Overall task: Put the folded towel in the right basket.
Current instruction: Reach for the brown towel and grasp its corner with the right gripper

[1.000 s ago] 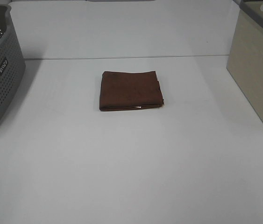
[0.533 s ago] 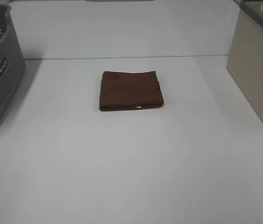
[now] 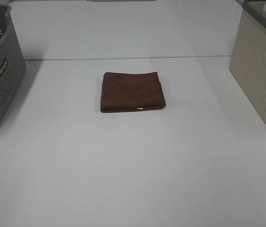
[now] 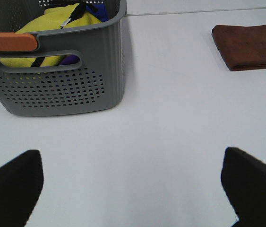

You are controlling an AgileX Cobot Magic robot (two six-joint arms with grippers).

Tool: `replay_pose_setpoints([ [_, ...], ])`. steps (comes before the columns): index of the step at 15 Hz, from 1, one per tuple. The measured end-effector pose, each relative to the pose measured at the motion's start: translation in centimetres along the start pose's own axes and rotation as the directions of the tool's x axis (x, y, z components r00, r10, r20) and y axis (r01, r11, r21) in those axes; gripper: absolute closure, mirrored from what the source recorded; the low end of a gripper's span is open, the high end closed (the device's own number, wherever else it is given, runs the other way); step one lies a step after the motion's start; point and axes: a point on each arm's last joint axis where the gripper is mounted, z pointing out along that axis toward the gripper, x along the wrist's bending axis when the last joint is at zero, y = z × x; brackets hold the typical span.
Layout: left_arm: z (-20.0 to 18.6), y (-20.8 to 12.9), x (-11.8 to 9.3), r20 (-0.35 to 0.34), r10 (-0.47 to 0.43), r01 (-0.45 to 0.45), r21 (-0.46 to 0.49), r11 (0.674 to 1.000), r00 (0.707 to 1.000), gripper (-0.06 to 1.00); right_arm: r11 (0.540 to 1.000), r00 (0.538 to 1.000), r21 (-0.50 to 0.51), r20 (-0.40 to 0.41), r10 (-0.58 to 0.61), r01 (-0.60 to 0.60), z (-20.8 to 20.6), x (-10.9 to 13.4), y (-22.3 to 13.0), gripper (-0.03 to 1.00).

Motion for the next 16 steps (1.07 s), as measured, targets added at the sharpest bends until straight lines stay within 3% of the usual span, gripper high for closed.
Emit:
replay_pose_setpoints([
  [13, 0.0, 0.0, 0.0, 0.000, 0.000, 0.000, 0.000, 1.000, 1.000, -0.03, 1.000, 1.000, 0.002, 0.000, 0.012, -0.012, 0.1, 0.0, 0.2, 0.21],
  [16, 0.0, 0.0, 0.0, 0.000, 0.000, 0.000, 0.000, 1.000, 1.000, -0.03, 0.999, 0.999, 0.029, -0.013, 0.044, -0.044, 1.0, -0.2, 3.7, 0.24],
])
